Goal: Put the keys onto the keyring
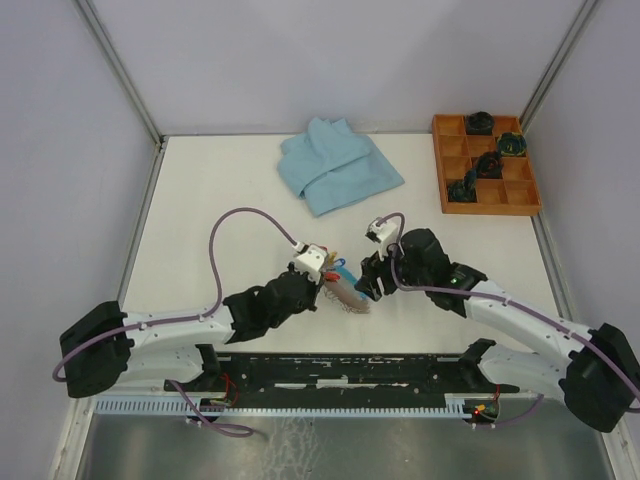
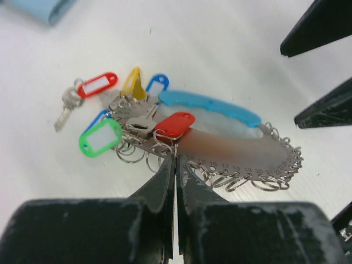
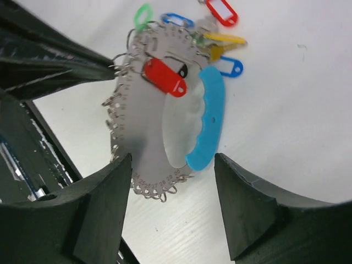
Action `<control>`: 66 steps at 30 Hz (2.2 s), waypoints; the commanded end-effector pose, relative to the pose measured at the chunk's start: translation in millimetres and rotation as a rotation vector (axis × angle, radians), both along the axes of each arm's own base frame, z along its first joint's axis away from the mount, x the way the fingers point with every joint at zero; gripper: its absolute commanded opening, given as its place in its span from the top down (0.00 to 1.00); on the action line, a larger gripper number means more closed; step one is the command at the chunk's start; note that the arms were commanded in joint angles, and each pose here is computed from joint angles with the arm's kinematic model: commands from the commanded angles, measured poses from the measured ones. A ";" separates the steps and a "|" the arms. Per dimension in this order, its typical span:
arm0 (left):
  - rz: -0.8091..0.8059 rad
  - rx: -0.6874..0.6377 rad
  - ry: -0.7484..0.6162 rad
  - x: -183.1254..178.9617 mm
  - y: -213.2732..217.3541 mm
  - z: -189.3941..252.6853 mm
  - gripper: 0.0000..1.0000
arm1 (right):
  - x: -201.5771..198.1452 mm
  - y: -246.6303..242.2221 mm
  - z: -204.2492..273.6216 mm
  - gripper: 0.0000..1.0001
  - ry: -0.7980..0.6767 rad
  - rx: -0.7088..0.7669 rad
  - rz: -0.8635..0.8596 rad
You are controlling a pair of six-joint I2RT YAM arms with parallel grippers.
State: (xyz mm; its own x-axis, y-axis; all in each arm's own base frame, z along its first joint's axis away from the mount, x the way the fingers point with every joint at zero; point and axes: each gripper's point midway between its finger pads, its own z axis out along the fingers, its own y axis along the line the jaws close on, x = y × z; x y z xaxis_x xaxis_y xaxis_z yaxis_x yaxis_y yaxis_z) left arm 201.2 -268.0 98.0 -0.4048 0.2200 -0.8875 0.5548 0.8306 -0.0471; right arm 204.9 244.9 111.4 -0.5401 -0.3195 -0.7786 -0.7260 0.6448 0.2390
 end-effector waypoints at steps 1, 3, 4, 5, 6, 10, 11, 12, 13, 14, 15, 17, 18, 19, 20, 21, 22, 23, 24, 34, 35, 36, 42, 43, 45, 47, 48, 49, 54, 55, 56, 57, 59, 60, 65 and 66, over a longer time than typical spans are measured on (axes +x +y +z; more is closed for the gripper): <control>-0.108 -0.205 -0.298 25.6 -13.4 71.3 0.97 | -5.0 21.8 47.9 0.30 -0.167 0.178 0.153; -0.103 -0.255 -0.294 37.3 -3.6 71.2 0.97 | -4.0 26.3 55.8 0.30 -0.194 0.210 0.170; -0.109 -0.288 -0.275 41.6 -1.0 73.1 0.97 | -1.9 27.6 56.7 0.31 -0.198 0.211 0.169; -0.136 -0.318 -0.269 43.7 0.1 77.4 0.97 | -0.9 29.1 56.4 0.32 -0.197 0.207 0.173; -0.176 -0.345 -0.277 39.8 -2.1 82.2 0.97 | -0.2 30.4 55.3 0.33 -0.195 0.202 0.181; -0.290 -0.354 -0.375 27.1 -6.8 95.1 0.97 | 3.2 39.3 54.8 0.35 -0.220 0.220 0.225; -0.335 -0.365 -0.396 20.4 -9.4 100.0 0.97 | 2.8 42.6 58.5 0.35 -0.229 0.237 0.242; -0.375 -0.378 -0.419 14.0 -11.1 105.5 0.97 | 2.2 45.6 62.7 0.36 -0.240 0.251 0.261; -0.416 -0.391 -0.446 6.9 -12.9 111.6 0.97 | 1.3 47.8 66.6 0.36 -0.252 0.262 0.278; -0.444 -0.394 -0.475 2.1 -13.1 115.4 0.97 | 1.2 49.3 69.6 0.36 -0.275 0.266 0.296; -0.458 -0.385 -0.505 0.0 -11.7 116.7 0.97 | 1.9 49.8 72.0 0.36 -0.295 0.267 0.307; -0.452 -0.351 -0.534 2.3 -7.6 111.9 0.97 | 2.6 50.2 77.3 0.36 -0.336 0.267 0.324; -0.456 -0.340 -0.539 2.4 -6.7 109.8 0.97 | 2.4 50.1 78.9 0.36 -0.349 0.267 0.333; -0.476 -0.339 -0.543 -0.3 -7.8 109.0 0.97 | 1.5 50.7 80.7 0.37 -0.360 0.269 0.344; -0.497 -0.350 -0.547 -4.0 -9.4 109.9 0.97 | 1.1 51.2 81.0 0.37 -0.365 0.270 0.352; -0.503 -0.358 -0.547 -4.9 -10.1 108.9 0.97 | 0.8 52.1 81.3 0.37 -0.371 0.273 0.361; -0.492 -0.362 -0.534 -2.6 -10.8 107.4 0.97 | 0.3 53.1 80.5 0.38 -0.378 0.273 0.372; -0.485 -0.349 -0.513 1.0 -12.2 102.9 0.97 | 0.3 53.9 79.0 0.39 -0.381 0.273 0.381; -0.498 -0.336 -0.490 2.0 -15.1 98.9 0.97 | 0.4 55.2 78.0 0.40 -0.382 0.273 0.389; -0.601 -0.346 -0.544 -18.2 -15.0 93.4 0.97 | -14.7 63.9 74.2 0.53 -0.448 0.295 0.552; -0.612 -0.341 -0.544 -19.6 -15.2 92.3 0.97 | -16.3 64.8 74.0 0.53 -0.454 0.299 0.568; -0.622 -0.337 -0.543 -21.1 -15.8 91.6 0.97 | -16.7 65.5 73.6 0.53 -0.461 0.299 0.576; -0.670 -0.318 -0.537 -26.7 -18.5 86.9 0.97 | -23.0 69.0 64.8 0.56 -0.504 0.277 0.668; -0.672 -0.318 -0.535 -26.9 -18.7 86.5 0.97 | -23.9 69.3 62.1 0.56 -0.508 0.267 0.684; -0.676 -0.317 -0.532 -27.3 -19.3 85.9 0.97 | -24.4 70.3 53.5 0.58 -0.512 0.231 0.707; -0.681 -0.315 -0.527 -27.5 -20.1 84.9 0.97 | -25.3 72.0 45.8 0.62 -0.501 0.199 0.726; -0.681 -0.315 -0.525 -27.2 -20.4 84.9 0.97 | -27.1 72.8 42.8 0.64 -0.490 0.186 0.740; -0.680 -0.313 -0.521 -26.7 -20.7 83.9 0.97 | -27.4 74.4 41.8 0.65 -0.492 0.180 0.749; -0.687 -0.312 -0.507 -27.2 -22.1 81.9 0.97 | -28.5 78.3 37.0 0.70 -0.505 0.157 0.771; -0.686 -0.311 -0.505 -27.0 -22.2 81.5 0.97 | -28.6 78.6 36.9 0.71 -0.505 0.156 0.772; -0.686 -0.310 -0.501 -26.9 -22.4 80.7 0.97 | -28.7 79.0 37.8 0.72 -0.510 0.157 0.773; -0.686 -0.310 -0.498 -26.6 -22.5 80.2 0.97 | -28.9 78.8 37.8 0.73 -0.512 0.157 0.773; -0.687 -0.310 -0.491 -26.5 -23.2 79.4 0.97 | -29.3 79.0 39.2 0.75 -0.518 0.161 0.774; -0.688 -0.311 -0.487 -26.7 -23.6 79.1 0.97 | -29.9 79.1 39.2 0.77 -0.518 0.163 0.776; -0.689 -0.316 -0.481 -27.0 -24.1 80.1 0.97 | -28.9 78.5 40.5 0.93 -0.526 0.160 0.769; -0.683 -0.315 -0.474 -26.6 -23.6 79.0 0.97 | -28.4 77.8 40.8 0.97 -0.529 0.157 0.765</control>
